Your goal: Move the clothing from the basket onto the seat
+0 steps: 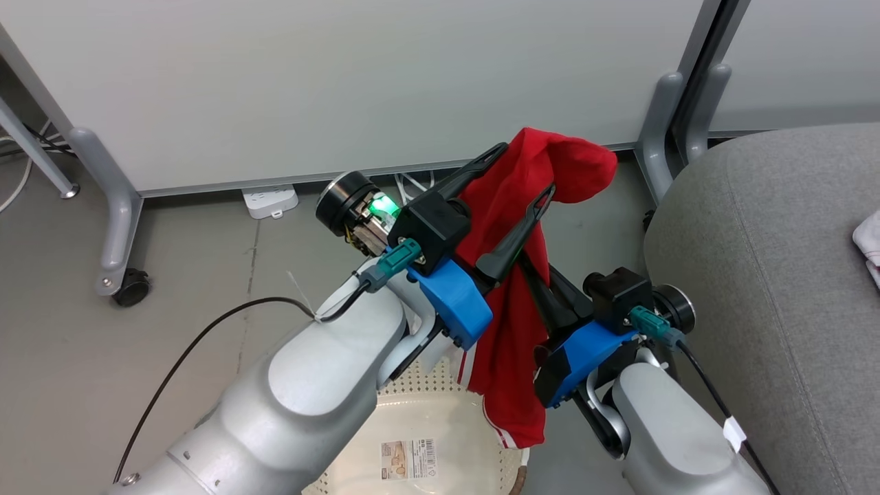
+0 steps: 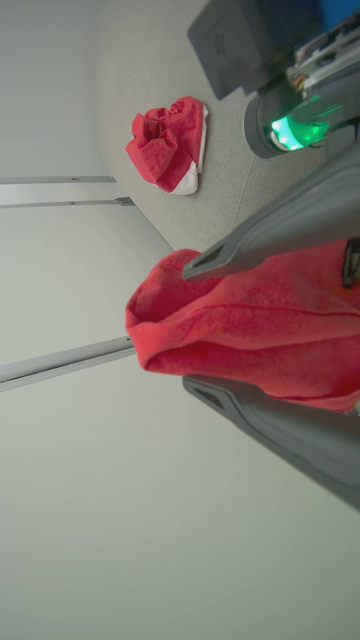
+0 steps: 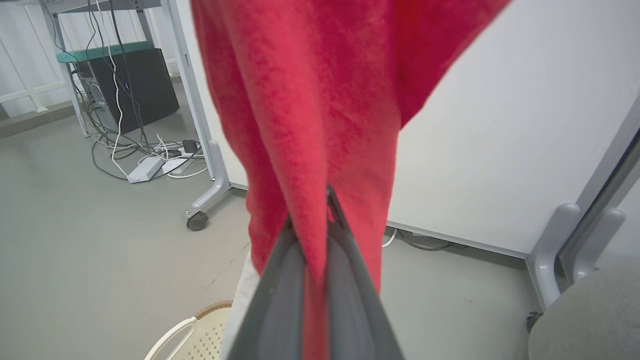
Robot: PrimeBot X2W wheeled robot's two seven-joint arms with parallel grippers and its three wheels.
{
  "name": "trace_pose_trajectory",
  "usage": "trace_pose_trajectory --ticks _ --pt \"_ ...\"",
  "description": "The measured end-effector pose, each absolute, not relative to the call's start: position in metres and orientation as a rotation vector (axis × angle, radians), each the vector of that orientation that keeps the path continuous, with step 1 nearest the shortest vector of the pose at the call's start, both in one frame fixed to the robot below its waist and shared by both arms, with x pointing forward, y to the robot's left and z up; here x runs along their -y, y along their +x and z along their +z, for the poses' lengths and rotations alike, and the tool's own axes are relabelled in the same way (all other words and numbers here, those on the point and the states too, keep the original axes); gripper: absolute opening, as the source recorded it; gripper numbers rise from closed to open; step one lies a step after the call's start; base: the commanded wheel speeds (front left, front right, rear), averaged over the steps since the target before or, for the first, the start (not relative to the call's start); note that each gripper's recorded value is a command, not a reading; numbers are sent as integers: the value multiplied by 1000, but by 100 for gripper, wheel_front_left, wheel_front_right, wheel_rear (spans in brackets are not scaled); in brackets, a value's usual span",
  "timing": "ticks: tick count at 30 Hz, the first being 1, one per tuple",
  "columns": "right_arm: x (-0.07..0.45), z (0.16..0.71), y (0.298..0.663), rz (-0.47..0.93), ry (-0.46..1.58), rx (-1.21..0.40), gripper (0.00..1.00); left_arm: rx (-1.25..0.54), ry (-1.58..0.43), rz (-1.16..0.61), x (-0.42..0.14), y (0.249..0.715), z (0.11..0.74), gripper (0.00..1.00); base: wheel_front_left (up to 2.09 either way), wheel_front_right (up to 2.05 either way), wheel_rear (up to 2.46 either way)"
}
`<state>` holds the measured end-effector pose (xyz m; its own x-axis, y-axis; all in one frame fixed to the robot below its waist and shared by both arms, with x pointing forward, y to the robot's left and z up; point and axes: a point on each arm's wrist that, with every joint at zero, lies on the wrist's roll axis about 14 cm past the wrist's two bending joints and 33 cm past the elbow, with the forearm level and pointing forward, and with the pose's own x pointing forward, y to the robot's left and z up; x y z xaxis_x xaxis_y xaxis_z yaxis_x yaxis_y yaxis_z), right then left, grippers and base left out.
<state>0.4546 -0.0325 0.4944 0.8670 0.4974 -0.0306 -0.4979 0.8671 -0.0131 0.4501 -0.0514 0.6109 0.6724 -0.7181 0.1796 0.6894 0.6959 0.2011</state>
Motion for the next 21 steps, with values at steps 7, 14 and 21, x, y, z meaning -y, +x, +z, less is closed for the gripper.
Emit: trace_pose_trajectory --ticks 7,14,21 --pt "59 498 458 442 -1 -13 0 243 112 -826 63 451 603 100 0 0 0" --pt "94 501 462 342 10 3 0 232 100 -886 84 450 593 100 0 0 0" --pt "146 510 462 200 19 35 0 216 80 -979 116 445 582 100 0 0 0"
